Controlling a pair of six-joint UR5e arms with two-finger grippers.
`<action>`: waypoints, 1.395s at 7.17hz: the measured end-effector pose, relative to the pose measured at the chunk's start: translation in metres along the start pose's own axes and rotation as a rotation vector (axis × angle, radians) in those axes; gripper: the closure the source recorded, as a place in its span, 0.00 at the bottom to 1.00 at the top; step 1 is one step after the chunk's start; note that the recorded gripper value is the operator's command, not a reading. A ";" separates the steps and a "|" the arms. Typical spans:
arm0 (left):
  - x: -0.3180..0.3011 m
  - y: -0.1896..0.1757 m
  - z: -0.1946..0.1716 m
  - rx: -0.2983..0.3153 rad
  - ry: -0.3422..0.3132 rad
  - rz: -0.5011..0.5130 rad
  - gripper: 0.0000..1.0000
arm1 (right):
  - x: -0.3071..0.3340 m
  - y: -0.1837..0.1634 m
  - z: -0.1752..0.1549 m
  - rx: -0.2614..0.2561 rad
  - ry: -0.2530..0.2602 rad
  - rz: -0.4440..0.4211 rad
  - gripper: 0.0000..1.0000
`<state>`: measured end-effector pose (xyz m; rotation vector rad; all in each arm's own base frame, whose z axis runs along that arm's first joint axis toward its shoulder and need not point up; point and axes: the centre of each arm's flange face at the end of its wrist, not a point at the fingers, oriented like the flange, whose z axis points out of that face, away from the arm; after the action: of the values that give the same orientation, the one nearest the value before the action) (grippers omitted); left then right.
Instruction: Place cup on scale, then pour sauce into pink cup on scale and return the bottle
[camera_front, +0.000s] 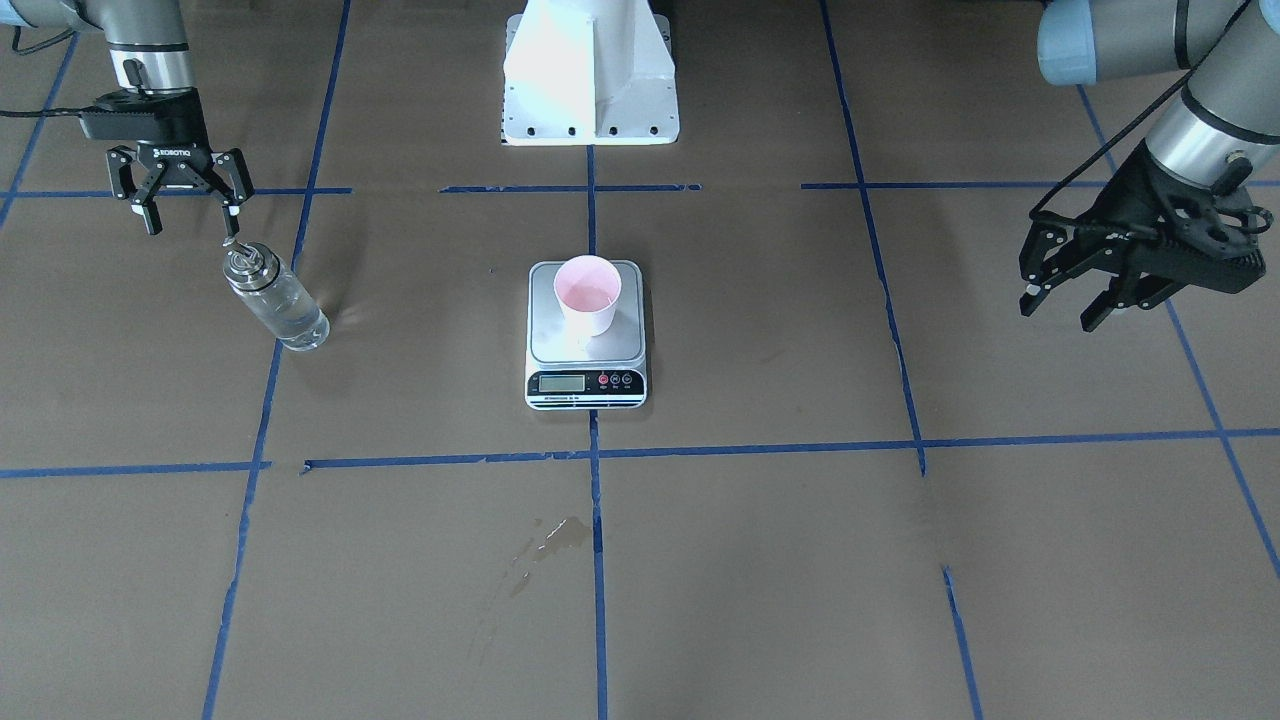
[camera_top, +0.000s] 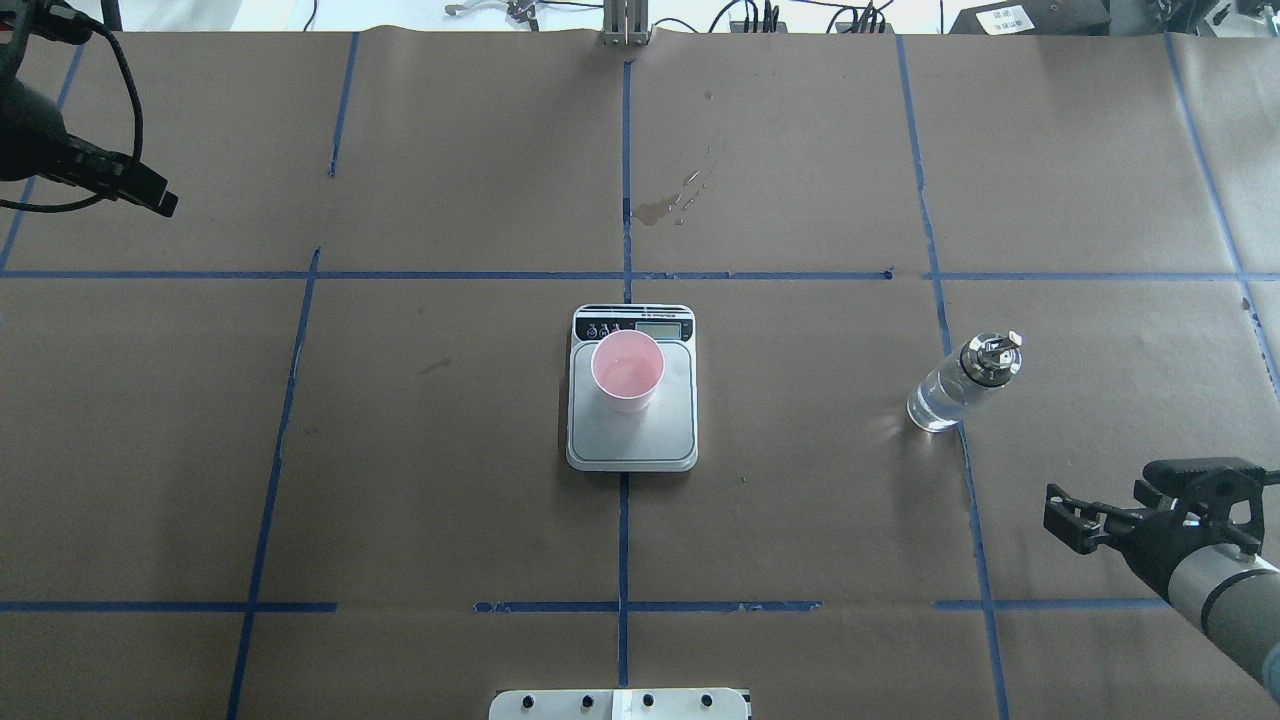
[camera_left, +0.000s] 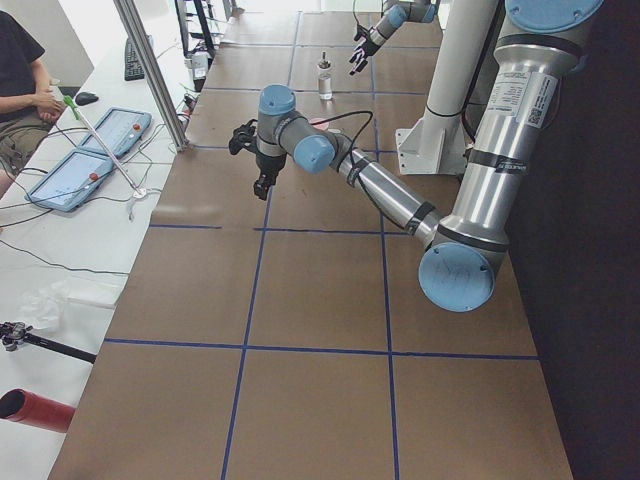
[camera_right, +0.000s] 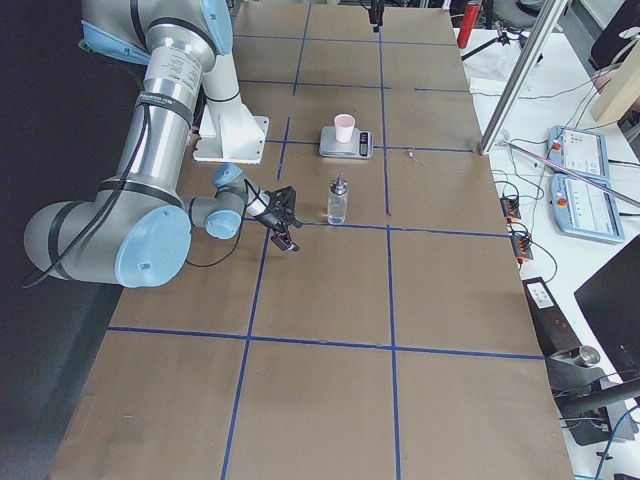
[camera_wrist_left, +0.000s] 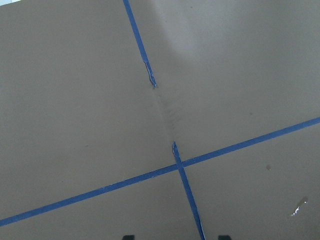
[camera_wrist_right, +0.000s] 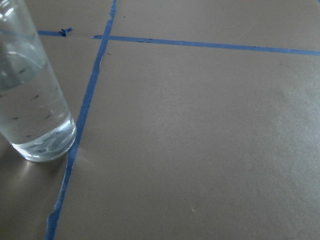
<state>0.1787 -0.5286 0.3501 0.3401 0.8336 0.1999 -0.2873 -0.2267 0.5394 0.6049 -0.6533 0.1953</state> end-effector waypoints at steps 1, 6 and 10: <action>-0.002 -0.001 0.004 -0.006 -0.003 0.001 0.36 | 0.019 -0.022 0.003 -0.042 0.009 -0.028 0.00; -0.045 0.008 0.026 -0.060 -0.038 0.090 0.35 | 0.151 -0.119 0.012 -0.213 -0.028 -0.148 0.00; -0.174 0.039 -0.002 -0.087 -0.038 0.168 0.00 | 0.216 -0.207 0.023 -0.355 -0.107 -0.049 0.00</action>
<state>0.0616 -0.5452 0.4830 0.3313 0.7568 0.3843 -0.0567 -0.4112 0.5922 0.2900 -0.7554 -0.0007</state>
